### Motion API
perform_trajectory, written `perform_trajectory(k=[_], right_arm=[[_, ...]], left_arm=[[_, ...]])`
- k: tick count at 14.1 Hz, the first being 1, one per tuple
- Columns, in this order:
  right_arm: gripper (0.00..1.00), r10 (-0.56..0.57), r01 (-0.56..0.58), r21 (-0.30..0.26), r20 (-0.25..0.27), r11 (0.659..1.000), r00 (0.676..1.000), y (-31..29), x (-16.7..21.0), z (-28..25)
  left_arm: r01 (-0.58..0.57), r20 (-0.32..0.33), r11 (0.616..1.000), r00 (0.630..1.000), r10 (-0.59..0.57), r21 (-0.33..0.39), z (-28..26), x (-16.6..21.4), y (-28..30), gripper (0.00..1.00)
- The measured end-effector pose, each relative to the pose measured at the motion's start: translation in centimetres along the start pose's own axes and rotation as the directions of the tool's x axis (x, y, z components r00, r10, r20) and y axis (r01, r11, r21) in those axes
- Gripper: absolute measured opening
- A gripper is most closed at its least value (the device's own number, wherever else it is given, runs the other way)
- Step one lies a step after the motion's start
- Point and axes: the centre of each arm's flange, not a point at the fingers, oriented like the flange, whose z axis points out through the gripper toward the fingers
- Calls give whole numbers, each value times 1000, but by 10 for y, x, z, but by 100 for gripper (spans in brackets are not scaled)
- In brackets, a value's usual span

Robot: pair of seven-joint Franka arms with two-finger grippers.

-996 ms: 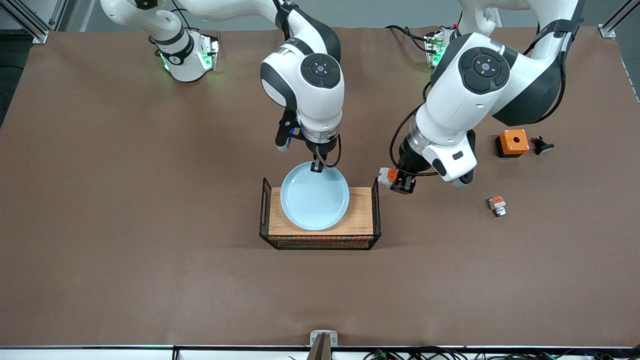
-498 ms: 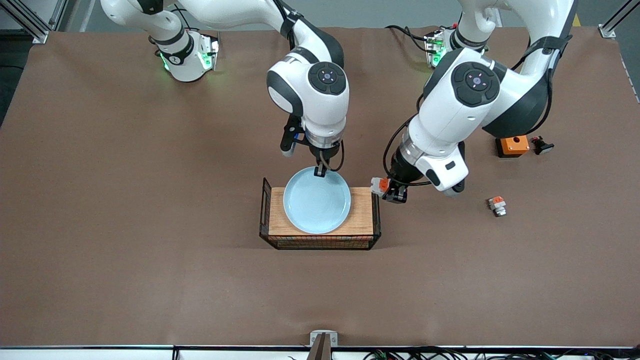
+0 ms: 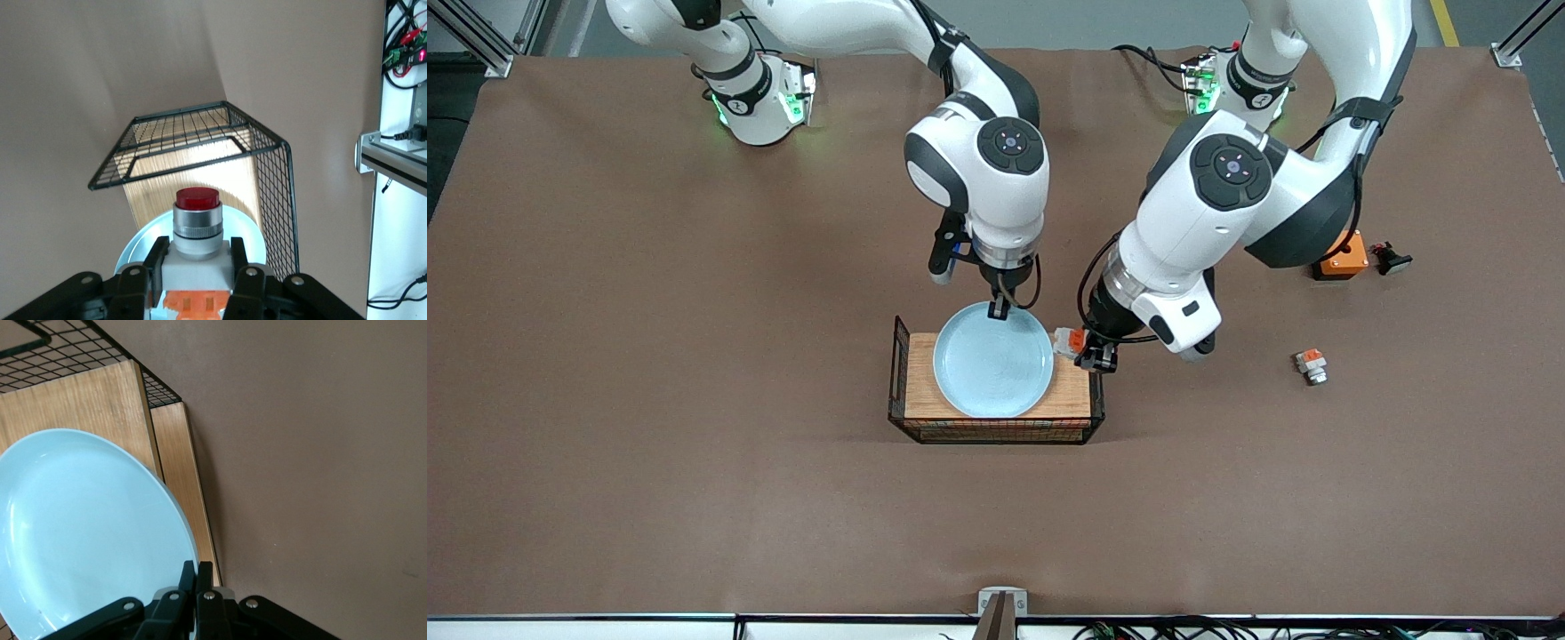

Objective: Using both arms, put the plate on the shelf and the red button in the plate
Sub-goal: 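Release the plate in the basket and raise the right gripper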

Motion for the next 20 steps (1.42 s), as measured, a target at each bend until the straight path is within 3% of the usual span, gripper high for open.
perform_trajectory(k=[4,9,12,14,16,20], right_arm=[[15,-6,6,19,9,1000,1000,-1,-2,3],[68,-3,3,29,16,1000,1000,-6,-2,0],[97,-104,104,32,6,994,995,-11,1,-5],[100,-215,215,6,-27,977,976,-23,12,-9],[100,-363,361,-45,-51,932,931,-39,28,-16],[100,-647,639,-148,-15,755,762,-74,71,-45]], left_arm=[[16,27,999,1000,-16,-33,11,-12,1,41],[18,43,999,999,-16,-44,26,-17,2,41],[14,45,999,999,-13,-38,33,-20,1,41],[14,45,999,999,-12,-36,35,-21,1,41],[14,45,999,999,-12,-33,37,-21,0,41],[4,46,1000,999,-4,-16,50,-29,-4,41]])
